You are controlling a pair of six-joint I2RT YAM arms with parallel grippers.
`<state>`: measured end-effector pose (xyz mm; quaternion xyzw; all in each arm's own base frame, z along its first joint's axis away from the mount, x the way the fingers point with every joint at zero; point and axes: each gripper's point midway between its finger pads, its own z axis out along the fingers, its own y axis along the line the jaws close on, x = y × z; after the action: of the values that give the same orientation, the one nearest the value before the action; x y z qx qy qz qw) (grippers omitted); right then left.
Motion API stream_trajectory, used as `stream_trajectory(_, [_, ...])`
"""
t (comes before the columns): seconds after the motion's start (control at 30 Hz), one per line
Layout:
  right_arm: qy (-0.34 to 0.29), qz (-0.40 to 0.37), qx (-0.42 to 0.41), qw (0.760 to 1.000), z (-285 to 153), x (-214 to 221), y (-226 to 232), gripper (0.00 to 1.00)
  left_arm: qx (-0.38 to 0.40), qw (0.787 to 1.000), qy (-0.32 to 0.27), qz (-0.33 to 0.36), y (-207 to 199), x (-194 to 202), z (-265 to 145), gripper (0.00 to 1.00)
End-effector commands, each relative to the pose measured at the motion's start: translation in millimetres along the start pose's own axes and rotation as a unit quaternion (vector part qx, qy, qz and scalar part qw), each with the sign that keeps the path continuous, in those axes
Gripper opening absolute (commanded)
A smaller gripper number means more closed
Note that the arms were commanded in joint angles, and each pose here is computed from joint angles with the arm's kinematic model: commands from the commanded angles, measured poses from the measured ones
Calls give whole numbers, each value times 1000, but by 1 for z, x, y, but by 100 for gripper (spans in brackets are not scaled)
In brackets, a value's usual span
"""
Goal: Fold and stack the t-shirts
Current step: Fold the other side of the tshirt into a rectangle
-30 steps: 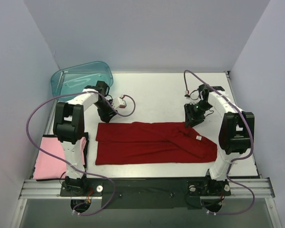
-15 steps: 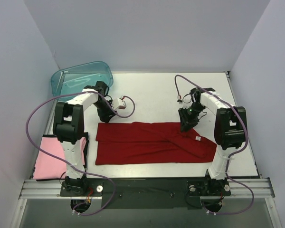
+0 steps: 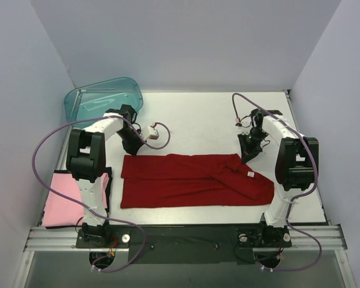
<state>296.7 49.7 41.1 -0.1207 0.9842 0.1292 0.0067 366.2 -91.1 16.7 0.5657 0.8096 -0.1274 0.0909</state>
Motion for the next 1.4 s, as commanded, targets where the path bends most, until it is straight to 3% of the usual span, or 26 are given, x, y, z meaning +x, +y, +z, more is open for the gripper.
stream_trajectory(0.0, [-22,43,41,998,-26,2,-26,0,10,999,-13,-29,-13,-1,-8,0])
stream_trajectory(0.07, [-44,29,16,999,-31,-6,-14,1,4,999,-17,-29,-10,-3,-11,0])
stream_trajectory(0.1, [-46,18,7,999,-30,-5,-7,23,4,999,-18,-28,-10,-4,-11,0])
stream_trajectory(0.17, [-62,-35,-20,997,-30,-7,22,56,3,999,-21,-30,-10,-5,-13,0])
stream_trajectory(0.23, [-64,-77,-26,995,-25,-3,37,67,3,999,-21,-29,-10,-6,-12,0])
stream_trajectory(0.4, [-39,-121,-30,991,-10,-2,56,68,5,999,-21,-23,-11,-6,-12,0])
stream_trajectory(0.87, [-10,-142,-12,990,5,-14,49,62,0,1000,-16,-16,-12,-7,-16,0])
stream_trajectory(0.97, [-2,-133,-37,990,7,-4,55,48,-3,1000,-17,-16,-11,-8,-18,0])
stream_trajectory(1.0, [-4,-123,-37,992,6,-3,51,34,-1,1000,-17,-15,-12,-7,-18,0])
stream_trajectory(1.03, [-9,-117,-33,992,2,-5,48,28,-1,1000,-16,-15,-12,-7,-18,0])
stream_trajectory(1.07, [-17,-103,-30,994,-2,-7,42,12,-1,1000,-16,-13,-12,-8,-18,0])
stream_trajectory(1.13, [-35,-78,-32,996,-14,-11,32,0,-2,1000,-13,-13,-11,-6,-18,0])
stream_trajectory(1.37, [-81,-9,7,997,-43,-23,-21,0,-17,999,-14,-28,-4,-8,-19,0])
